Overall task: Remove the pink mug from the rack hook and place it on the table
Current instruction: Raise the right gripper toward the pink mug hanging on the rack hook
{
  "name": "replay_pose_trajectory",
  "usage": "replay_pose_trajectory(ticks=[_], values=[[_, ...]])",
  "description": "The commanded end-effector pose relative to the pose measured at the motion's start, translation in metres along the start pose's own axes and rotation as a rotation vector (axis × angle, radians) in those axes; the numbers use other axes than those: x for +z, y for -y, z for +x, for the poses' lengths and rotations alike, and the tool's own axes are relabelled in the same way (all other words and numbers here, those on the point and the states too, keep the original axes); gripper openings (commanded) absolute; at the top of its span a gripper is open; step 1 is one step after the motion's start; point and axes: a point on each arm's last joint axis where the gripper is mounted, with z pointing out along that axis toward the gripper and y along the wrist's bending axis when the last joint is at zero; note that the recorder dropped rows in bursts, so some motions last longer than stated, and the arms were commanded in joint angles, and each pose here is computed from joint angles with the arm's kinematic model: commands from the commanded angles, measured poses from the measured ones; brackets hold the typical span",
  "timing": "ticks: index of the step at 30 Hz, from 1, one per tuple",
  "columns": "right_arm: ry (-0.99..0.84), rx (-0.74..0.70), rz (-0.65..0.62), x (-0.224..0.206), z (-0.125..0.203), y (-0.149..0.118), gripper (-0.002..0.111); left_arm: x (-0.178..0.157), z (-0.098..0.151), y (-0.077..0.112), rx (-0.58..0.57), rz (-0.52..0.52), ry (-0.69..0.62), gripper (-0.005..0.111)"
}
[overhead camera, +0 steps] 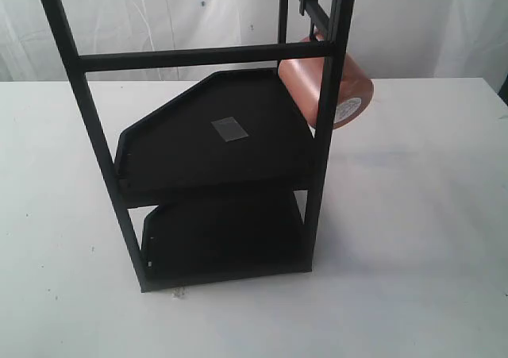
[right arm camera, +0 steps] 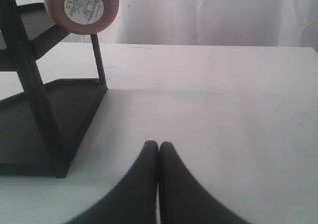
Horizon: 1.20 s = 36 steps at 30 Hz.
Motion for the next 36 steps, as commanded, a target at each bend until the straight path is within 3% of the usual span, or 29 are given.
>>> replay_pose_trajectory(ticks=[1,7,13,16,22,26,32,36], values=[[0.029,-0.001,0.004,0.000,-0.001,0.000,0.000,0.000,0.000,0.000,-0.008,0.006,0.005,0.000],[0.268,0.394,-0.056,-0.003,-0.023,0.000,0.000,0.000,0.000,0.000,-0.008,0.006,0.005,0.000],[0.438,0.434,-0.080,-0.009,-0.038,0.001,0.000,0.000,0.000,0.000,-0.008,0.006,0.005,0.000],[0.366,0.430,-0.079,-0.009,-0.040,-0.001,0.000,0.000,0.000,0.000,-0.008,0.006,0.005,0.000],[0.172,0.144,-0.084,-0.030,-0.085,-0.014,0.000,0.000,0.000,0.000,-0.008,0.006,0.005,0.000],[-0.058,-0.046,-0.210,-0.029,-0.118,-0.032,0.000,0.000,0.000,0.000,-0.008,0.006,0.005,0.000],[-0.173,-0.146,-0.302,-0.001,-0.153,-0.042,0.001,0.000,0.000,0.000,-0.008,0.006,0.005,0.000],[-0.134,-0.184,-0.281,0.011,-0.171,-0.042,0.016,0.000,0.000,0.000,-0.008,0.006,0.005,0.000]])
